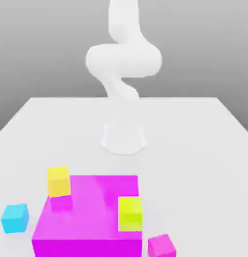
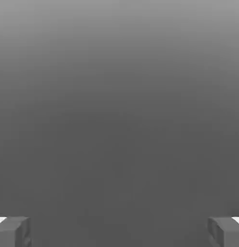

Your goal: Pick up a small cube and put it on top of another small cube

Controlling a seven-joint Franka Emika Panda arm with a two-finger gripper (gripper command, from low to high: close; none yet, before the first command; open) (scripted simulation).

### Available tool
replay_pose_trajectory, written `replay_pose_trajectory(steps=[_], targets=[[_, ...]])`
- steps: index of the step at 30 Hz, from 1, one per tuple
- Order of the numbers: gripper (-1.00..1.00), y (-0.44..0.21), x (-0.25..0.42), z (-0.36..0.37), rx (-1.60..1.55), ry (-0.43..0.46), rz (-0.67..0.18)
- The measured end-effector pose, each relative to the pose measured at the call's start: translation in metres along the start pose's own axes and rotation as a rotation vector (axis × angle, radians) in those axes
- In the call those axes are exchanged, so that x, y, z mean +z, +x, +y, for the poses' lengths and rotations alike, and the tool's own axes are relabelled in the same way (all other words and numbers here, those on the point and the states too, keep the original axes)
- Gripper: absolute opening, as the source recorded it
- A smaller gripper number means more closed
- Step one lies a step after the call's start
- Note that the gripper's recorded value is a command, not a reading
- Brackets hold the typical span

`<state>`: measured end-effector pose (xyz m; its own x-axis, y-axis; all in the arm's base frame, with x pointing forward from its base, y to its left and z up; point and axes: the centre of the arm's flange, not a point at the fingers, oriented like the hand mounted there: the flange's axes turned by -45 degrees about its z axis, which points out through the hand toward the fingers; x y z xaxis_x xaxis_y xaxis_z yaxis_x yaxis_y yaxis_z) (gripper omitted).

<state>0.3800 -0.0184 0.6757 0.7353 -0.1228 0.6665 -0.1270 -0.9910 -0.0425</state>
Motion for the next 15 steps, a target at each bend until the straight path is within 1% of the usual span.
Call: replay_pose_trajectory(steps=[7, 11, 15], targets=[[0.00, -0.017, 0.135, 0.067, 0.315, -0.158, -0.174], [0.00, -0.046, 0.203, 0.114, 0.498, -0.242, -0.264], [0.00, -0.088, 0.262, 0.162, 0.685, -0.320, -0.349]])
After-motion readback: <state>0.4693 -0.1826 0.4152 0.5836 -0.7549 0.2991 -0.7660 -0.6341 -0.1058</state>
